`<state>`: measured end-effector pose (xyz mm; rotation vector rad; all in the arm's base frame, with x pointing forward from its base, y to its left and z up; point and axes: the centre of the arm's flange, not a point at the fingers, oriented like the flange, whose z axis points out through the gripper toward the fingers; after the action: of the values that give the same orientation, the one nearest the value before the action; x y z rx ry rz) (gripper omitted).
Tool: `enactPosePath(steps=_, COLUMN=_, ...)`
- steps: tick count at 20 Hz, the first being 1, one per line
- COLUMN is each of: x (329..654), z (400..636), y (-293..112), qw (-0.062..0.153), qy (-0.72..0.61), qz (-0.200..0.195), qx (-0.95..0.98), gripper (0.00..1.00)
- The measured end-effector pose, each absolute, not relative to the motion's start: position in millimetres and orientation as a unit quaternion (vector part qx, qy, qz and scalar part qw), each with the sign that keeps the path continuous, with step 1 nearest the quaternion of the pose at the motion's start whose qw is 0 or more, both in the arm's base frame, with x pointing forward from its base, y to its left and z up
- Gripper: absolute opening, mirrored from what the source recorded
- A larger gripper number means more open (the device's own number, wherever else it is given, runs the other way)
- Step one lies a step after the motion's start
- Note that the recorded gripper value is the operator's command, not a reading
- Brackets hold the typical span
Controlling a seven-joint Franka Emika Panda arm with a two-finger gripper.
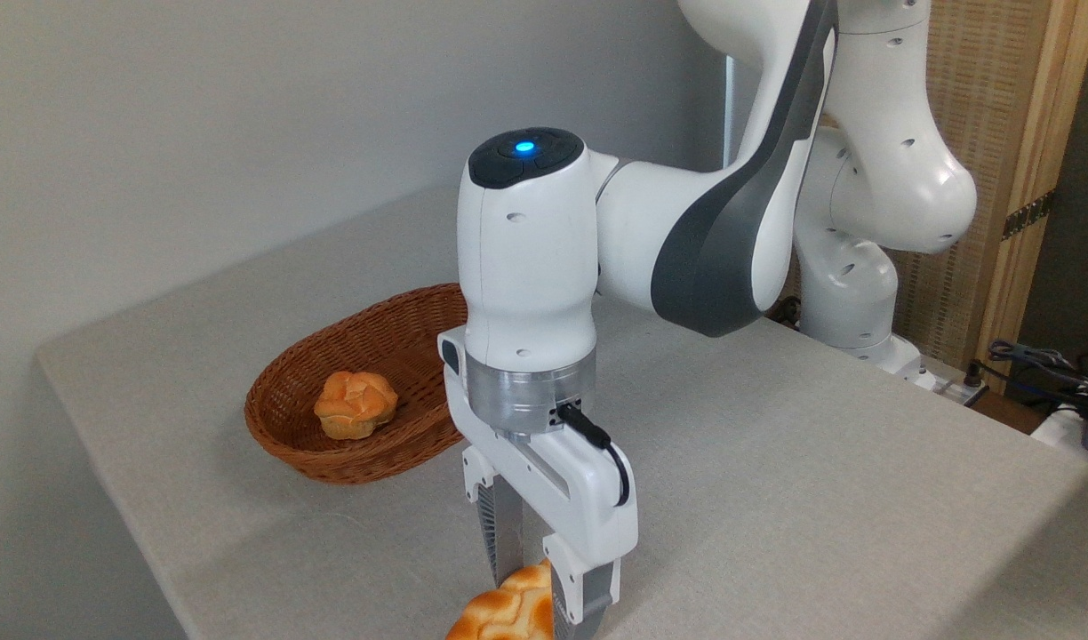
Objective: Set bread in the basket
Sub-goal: 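Lower the gripper onto the braided loaf and close on it, then lift the braided loaf and carry it over the wicker basket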
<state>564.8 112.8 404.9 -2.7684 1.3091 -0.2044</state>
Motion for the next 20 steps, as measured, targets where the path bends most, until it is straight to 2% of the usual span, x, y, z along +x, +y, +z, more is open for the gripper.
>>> enactPosePath(steps=3, x=569.3, z=392.3, y=112.4, qw=0.041, qy=0.427, qz=-0.067, qx=-0.901, gripper=0.52)
enactPosePath(steps=5, x=570.1, z=391.3, y=111.6, qw=0.041, qy=0.428, qz=-0.067, qx=-0.901, gripper=0.39)
enactPosePath(steps=7, x=570.0, z=391.7, y=111.5, qw=0.041, qy=0.428, qz=-0.067, qx=-0.9, gripper=0.36)
enactPosePath(steps=16, x=571.2, z=394.8, y=107.3, qw=0.042, qy=0.432, qz=-0.07, qx=-0.898, gripper=0.36)
enactPosePath(steps=18, x=572.3, z=404.8, y=108.1, qw=0.04, qy=0.431, qz=-0.069, qx=-0.899, gripper=0.37)
enactPosePath(steps=20, x=572.1, z=422.6, y=107.0, qw=0.025, qy=0.433, qz=-0.055, qx=-0.899, gripper=0.37)
